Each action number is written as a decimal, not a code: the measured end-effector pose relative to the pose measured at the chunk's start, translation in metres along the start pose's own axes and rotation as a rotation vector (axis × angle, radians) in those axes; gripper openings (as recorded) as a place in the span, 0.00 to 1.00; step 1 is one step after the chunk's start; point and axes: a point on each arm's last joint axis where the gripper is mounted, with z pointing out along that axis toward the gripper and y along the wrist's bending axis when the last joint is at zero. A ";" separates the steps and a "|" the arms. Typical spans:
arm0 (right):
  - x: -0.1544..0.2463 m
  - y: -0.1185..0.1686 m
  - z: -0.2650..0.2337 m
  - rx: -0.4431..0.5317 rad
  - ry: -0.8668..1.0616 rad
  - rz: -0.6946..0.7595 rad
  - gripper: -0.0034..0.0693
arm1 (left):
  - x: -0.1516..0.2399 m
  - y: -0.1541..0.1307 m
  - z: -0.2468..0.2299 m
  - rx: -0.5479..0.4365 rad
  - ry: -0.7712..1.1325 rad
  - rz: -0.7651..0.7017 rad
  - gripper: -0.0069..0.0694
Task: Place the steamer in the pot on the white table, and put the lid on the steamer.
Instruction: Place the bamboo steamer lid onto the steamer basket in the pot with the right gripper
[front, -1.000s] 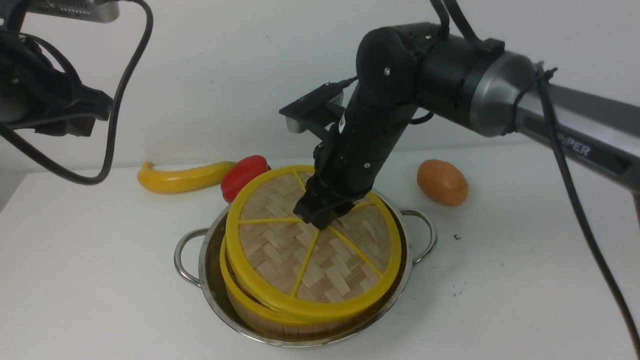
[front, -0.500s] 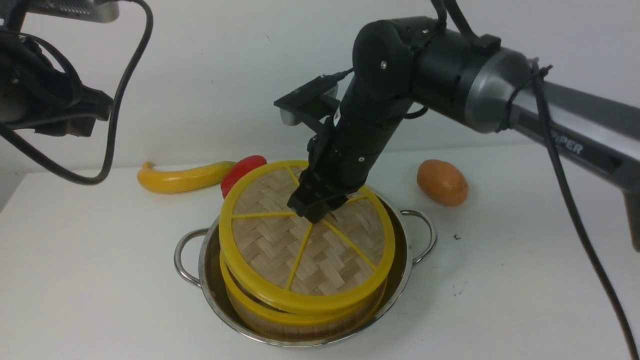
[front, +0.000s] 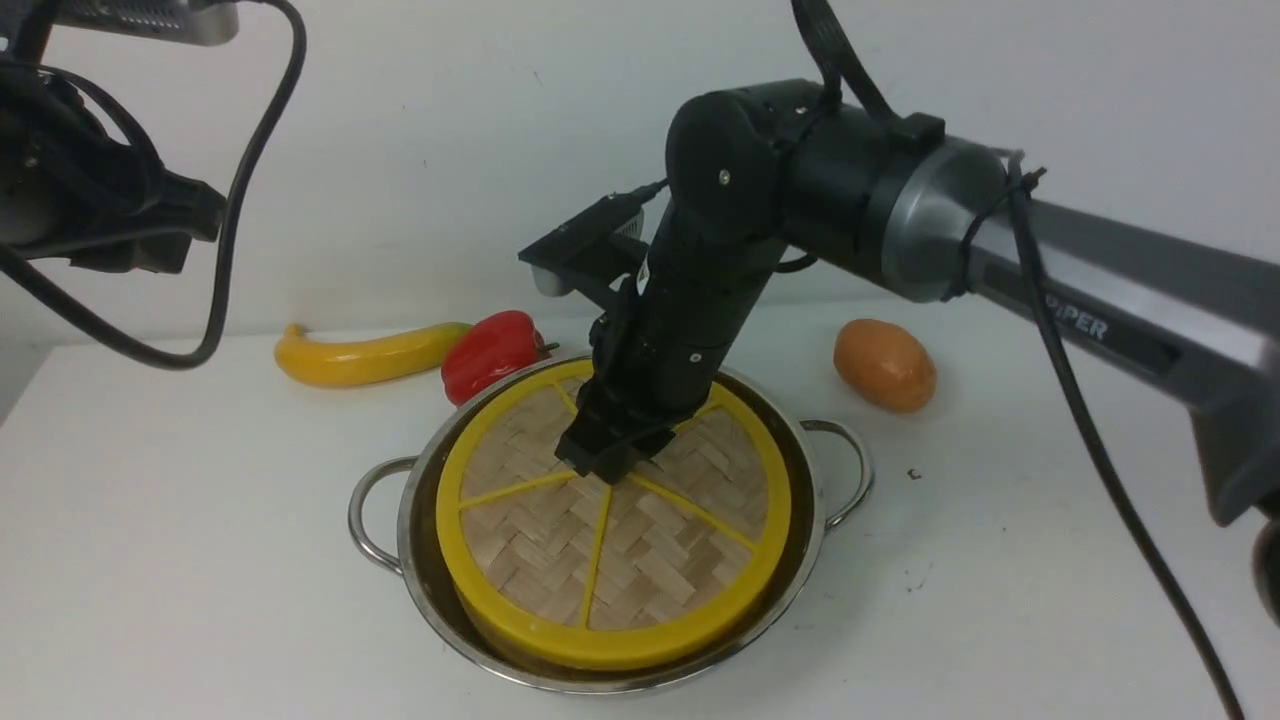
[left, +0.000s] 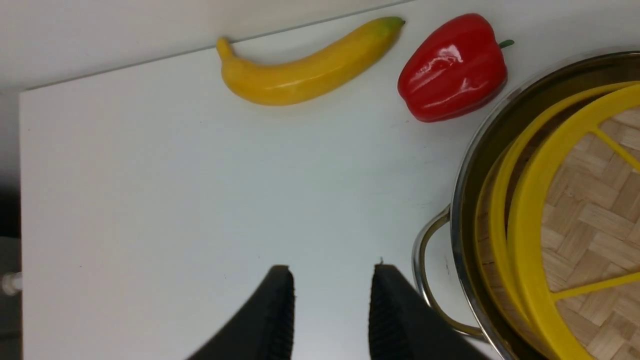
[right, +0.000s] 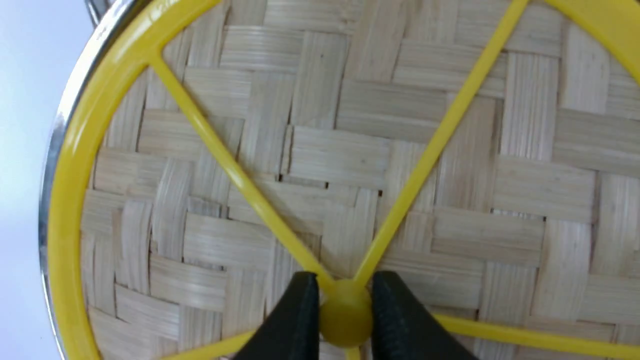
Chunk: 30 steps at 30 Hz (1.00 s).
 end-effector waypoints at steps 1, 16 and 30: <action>0.000 -0.001 0.000 0.006 0.000 -0.003 0.21 | 0.000 0.000 0.000 0.000 0.000 0.000 0.36; -0.013 0.002 -0.015 0.011 -0.065 -0.012 0.21 | 0.000 0.000 0.000 0.000 0.000 0.000 0.36; -0.015 0.000 -0.014 0.027 -0.068 0.002 0.21 | 0.000 0.000 0.000 0.000 0.002 0.000 0.36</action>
